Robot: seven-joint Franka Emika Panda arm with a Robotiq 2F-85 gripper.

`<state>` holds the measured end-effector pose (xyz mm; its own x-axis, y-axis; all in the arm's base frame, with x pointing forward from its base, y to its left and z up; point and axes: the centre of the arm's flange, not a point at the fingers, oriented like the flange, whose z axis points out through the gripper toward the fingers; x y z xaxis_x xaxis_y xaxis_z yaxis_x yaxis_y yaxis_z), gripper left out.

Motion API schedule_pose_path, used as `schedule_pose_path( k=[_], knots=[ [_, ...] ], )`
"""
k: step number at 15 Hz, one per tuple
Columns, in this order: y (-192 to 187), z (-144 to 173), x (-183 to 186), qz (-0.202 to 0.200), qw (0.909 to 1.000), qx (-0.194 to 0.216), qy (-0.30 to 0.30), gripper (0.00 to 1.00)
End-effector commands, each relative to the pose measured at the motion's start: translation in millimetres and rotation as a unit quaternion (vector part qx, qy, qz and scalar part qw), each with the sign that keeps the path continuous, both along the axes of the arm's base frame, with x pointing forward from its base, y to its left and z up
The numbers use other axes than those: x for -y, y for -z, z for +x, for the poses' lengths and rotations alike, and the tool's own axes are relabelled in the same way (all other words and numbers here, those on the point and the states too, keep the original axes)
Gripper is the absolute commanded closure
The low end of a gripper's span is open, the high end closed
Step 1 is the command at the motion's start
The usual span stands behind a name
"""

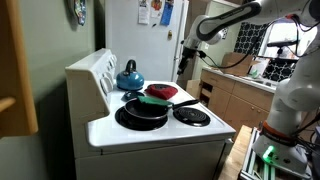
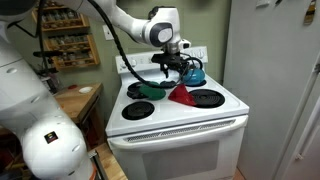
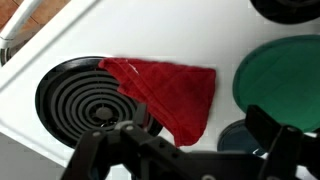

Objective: Unfold the red cleaning cloth

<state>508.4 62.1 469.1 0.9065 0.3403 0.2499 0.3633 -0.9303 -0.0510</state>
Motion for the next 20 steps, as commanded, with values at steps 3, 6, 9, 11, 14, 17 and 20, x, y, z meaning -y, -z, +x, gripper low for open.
schedule_pose_path(
  k=[3, 6, 9, 11, 14, 17, 20],
  knots=[
    [24, 75, 13, 0.028, 0.9993, 0.01, 0.024, 0.0],
    [47, 105, -3, 0.052, 0.998, -0.021, 0.028, 0.0],
    [71, 124, -25, 0.052, 0.9951, -0.032, 0.077, 0.0],
    [86, 135, -35, 0.039, 0.9917, -0.031, 0.118, 0.0],
    [95, 150, -41, 0.034, 0.9844, -0.01, 0.172, 0.0],
    [92, 161, -45, 0.068, 0.9774, -0.002, 0.2, 0.26],
    [91, 165, -53, 0.092, 0.9725, -0.018, 0.213, 0.31]
  ],
)
